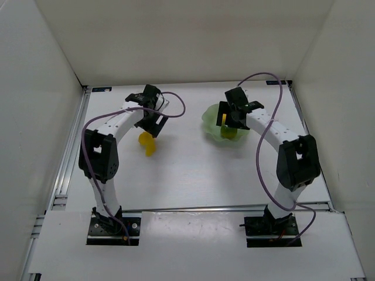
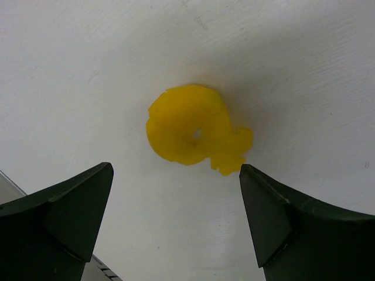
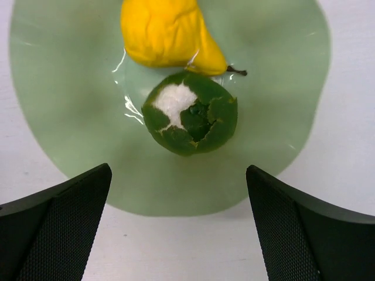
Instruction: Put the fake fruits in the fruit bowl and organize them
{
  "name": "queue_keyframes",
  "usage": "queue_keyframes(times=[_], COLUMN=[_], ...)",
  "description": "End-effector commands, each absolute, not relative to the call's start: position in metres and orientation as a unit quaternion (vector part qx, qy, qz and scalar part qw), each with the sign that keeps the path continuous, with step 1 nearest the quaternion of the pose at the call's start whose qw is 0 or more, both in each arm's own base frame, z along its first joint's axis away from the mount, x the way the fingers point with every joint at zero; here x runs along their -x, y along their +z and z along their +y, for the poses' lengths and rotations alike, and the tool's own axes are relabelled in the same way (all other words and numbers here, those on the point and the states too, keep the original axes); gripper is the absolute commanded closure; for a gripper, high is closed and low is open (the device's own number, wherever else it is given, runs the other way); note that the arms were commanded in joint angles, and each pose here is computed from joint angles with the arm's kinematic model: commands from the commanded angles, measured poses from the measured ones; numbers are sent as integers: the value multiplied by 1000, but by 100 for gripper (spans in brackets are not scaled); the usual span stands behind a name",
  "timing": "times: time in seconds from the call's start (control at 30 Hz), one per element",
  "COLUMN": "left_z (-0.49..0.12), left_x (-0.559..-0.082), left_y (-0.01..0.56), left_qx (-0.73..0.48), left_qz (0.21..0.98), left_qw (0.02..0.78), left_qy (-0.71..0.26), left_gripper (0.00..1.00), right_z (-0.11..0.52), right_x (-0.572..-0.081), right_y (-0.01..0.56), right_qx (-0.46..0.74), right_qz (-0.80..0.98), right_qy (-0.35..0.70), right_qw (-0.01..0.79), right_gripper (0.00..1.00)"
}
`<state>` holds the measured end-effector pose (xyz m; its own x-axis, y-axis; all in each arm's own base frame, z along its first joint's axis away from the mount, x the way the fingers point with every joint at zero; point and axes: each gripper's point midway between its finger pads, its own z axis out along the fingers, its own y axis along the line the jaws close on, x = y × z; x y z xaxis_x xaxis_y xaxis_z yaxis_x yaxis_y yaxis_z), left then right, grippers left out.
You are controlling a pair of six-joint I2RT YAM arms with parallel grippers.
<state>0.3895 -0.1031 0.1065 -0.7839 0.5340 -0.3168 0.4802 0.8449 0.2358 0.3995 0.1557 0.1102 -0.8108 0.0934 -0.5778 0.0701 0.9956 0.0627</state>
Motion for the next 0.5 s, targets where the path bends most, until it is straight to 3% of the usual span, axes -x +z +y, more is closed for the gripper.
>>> queue_keyframes(times=[0.0,0.4,0.43,0.47], left_z=[-110,-95,-100,-104], left_x=[-392,-392,-388,-390], left_y=[105,42,41,43], left_qx=[-259,-225,-227,-227], left_qz=[949,965,967,967], left_qw=[169,80,74,78], left_qy=[61,105,89,79], left_gripper=[0,0,3,17], right_z=[151,121,121,120], right_x=[-409,-378,-377,-376], right_y=[182,208,212,216], right_qx=[-45,-66,-67,-68], right_qz=[921,905,903,901], right_qy=[30,22,24,26], right_qw=[386,420,424,428], right_gripper=[0,0,0,0])
